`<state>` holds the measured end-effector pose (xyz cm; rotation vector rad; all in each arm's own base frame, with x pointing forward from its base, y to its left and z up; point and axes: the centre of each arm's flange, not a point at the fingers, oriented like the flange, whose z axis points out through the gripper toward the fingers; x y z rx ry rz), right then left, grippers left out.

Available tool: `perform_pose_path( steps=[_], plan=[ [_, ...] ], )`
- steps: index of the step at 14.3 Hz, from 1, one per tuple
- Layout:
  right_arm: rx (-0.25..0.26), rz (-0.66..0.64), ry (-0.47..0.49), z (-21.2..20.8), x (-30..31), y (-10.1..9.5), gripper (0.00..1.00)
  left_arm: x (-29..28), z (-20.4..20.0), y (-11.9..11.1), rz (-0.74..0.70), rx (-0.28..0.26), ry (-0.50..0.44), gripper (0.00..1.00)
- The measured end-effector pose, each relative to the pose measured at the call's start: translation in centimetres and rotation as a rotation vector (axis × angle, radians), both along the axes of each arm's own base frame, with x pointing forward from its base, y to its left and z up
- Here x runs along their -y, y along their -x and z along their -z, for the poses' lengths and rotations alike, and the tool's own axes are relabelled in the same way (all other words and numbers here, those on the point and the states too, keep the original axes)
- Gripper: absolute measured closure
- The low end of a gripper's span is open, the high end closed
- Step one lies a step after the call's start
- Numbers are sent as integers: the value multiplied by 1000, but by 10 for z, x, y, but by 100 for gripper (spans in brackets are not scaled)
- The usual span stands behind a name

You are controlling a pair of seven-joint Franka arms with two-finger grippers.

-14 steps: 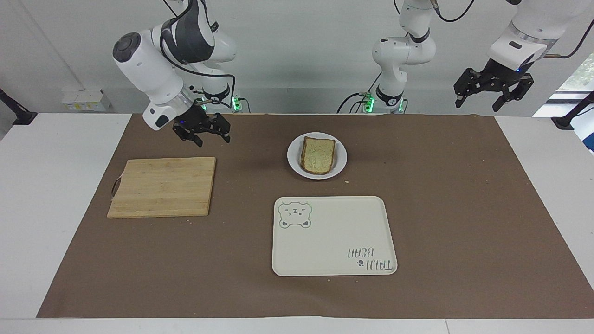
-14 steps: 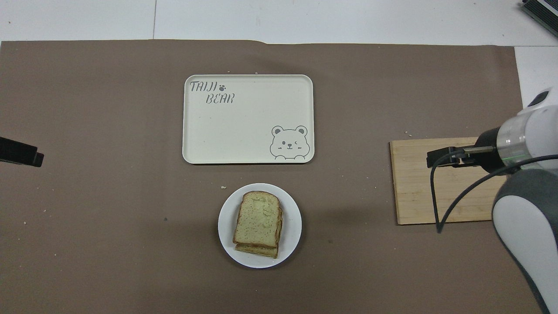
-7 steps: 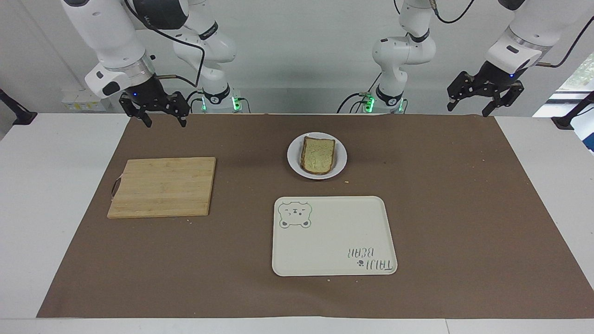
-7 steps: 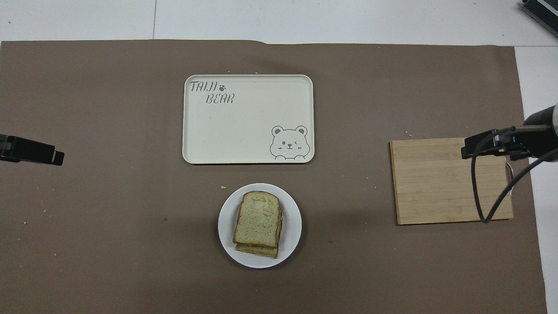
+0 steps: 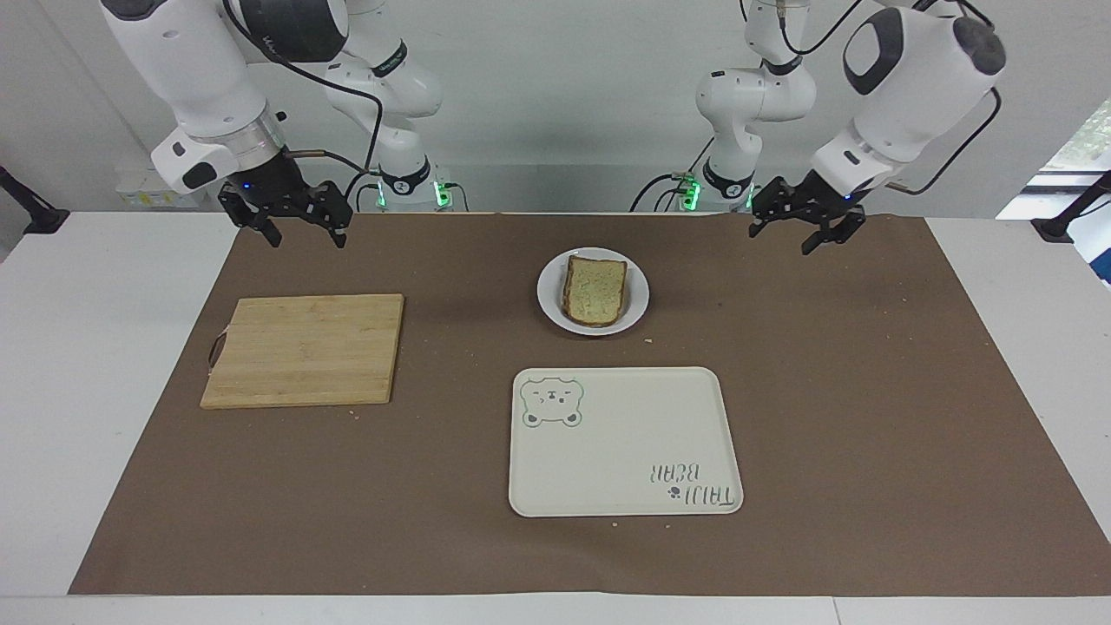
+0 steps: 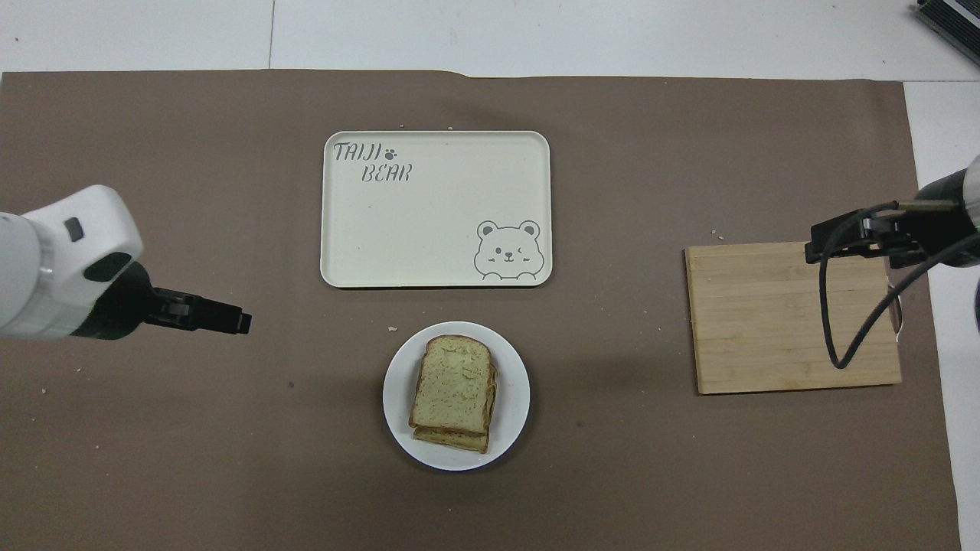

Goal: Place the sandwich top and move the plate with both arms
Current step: 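Move the left gripper to the plate rim nearest the robot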

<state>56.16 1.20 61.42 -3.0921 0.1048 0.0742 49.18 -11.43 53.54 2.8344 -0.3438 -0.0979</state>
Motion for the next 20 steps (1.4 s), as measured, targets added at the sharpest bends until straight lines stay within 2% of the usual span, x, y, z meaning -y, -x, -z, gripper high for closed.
perform_pose_path(
  steps=[5, 7, 10, 11, 12, 14, 15, 16, 20],
  plan=[
    [1, 1, 33, 0, 4, 0, 0, 41, 95, 41, -83, 49, 123, 0],
    [1, 2, 34, 0, 4, 0, 0, 61, 134, 59, -136, 47, 174, 0],
    [1, 2, 34, 0, 4, 0, 0, 88, 181, 83, -193, 64, 195, 0],
    [1, 2, 34, 0, 4, 0, 0, 96, 194, 90, -212, 43, 205, 5],
    [1, 1, 34, 0, 4, 0, 0, 101, 207, 95, -225, 13, 209, 16],
    [1, 1, 34, 0, 4, 0, 0, 107, 226, 99, -235, -23, 200, 45],
    [1, 1, 34, 0, 4, 0, 0, 107, 230, 99, -238, -29, 195, 56],
    [1, 1, 34, 0, 4, 0, 0, 107, 231, 99, -238, -32, 194, 62],
    [1, 1, 34, 0, 4, 0, 0, 112, 232, 102, -227, -36, 195, 62]
  ],
)
